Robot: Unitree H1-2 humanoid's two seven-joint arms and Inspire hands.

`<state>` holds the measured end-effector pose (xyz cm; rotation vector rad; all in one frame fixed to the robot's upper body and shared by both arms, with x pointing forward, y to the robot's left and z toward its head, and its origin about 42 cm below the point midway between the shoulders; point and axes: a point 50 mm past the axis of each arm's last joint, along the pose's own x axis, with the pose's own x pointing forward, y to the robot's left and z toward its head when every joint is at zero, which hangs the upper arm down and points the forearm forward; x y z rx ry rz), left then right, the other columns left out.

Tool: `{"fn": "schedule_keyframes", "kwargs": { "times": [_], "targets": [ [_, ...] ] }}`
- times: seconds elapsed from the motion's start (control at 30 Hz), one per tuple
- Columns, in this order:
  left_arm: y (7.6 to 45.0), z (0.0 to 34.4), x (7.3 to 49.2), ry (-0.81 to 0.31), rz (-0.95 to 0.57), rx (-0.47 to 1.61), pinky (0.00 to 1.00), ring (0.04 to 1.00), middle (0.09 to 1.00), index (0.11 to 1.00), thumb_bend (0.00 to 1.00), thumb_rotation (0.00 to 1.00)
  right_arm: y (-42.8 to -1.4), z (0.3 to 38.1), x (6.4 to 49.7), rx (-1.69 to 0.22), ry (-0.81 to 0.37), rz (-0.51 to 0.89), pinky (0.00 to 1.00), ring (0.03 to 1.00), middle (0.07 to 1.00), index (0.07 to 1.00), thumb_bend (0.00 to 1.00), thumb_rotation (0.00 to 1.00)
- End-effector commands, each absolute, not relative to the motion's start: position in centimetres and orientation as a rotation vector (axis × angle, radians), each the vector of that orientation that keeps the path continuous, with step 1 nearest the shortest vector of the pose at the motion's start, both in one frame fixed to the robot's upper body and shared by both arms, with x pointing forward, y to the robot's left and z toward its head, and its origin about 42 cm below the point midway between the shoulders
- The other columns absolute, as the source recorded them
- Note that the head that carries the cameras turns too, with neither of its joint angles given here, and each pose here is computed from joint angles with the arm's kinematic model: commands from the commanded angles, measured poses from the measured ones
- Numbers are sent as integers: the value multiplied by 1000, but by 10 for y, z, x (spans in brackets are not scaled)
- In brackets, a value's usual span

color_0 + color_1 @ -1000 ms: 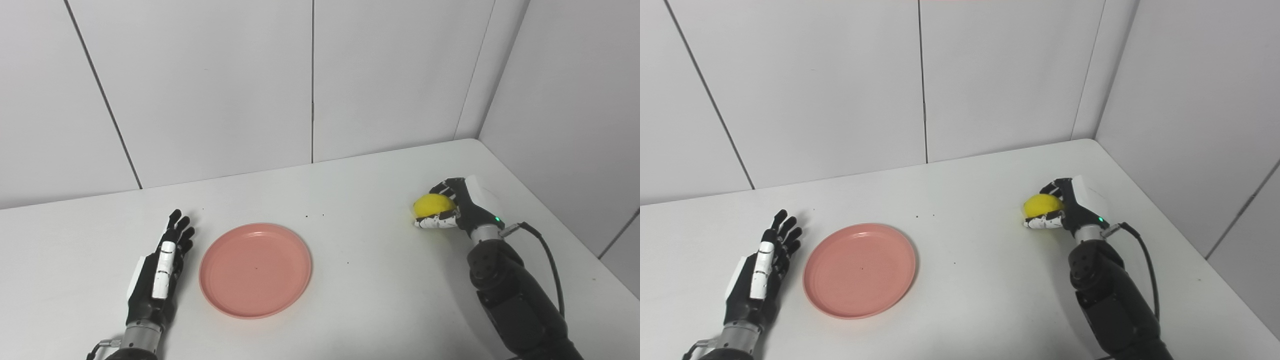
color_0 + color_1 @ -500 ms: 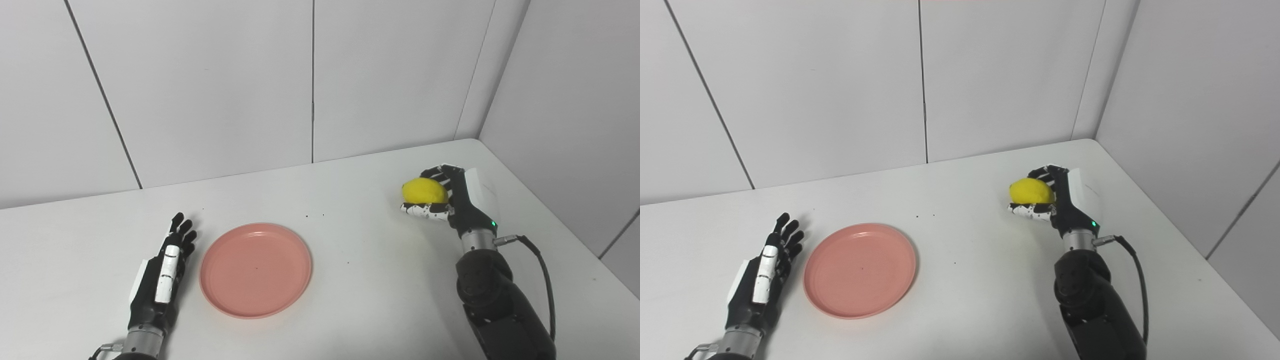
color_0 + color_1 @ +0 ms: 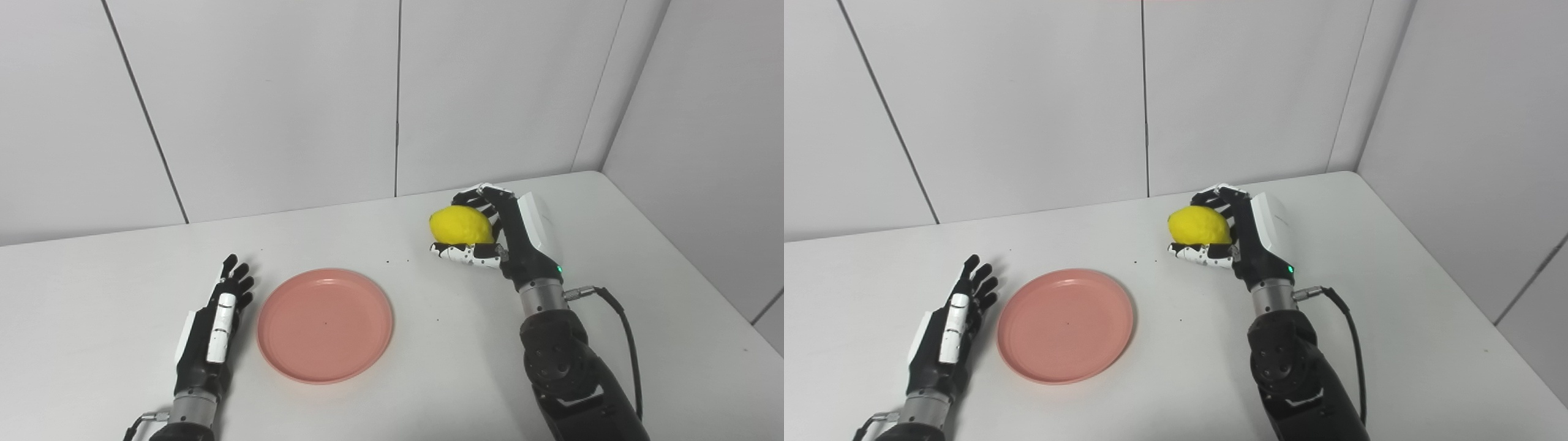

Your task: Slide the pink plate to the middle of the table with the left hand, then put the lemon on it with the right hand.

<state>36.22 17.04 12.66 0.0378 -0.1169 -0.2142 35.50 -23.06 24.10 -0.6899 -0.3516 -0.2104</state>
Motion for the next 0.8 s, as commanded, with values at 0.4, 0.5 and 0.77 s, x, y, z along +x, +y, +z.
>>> {"fn": "schedule_keyframes", "kwargs": {
  "times": [0.4, 0.5, 0.77],
  "targets": [
    [151, 123, 352, -159, -144, 86, 947, 935, 942, 926, 628, 1000, -162, 251, 371, -674, -518, -22, 313, 389, 499, 525, 513, 0],
    [149, 123, 351, -162, -145, 106, 940, 940, 949, 935, 636, 1000, -152, 246, 372, -678, -502, 18, 291, 425, 483, 509, 516, 0],
    [141, 125, 347, -159, -152, 139, 936, 931, 955, 951, 650, 1000, -130, 237, 374, -702, -504, 113, 195, 439, 422, 522, 514, 0]
  ]
}}
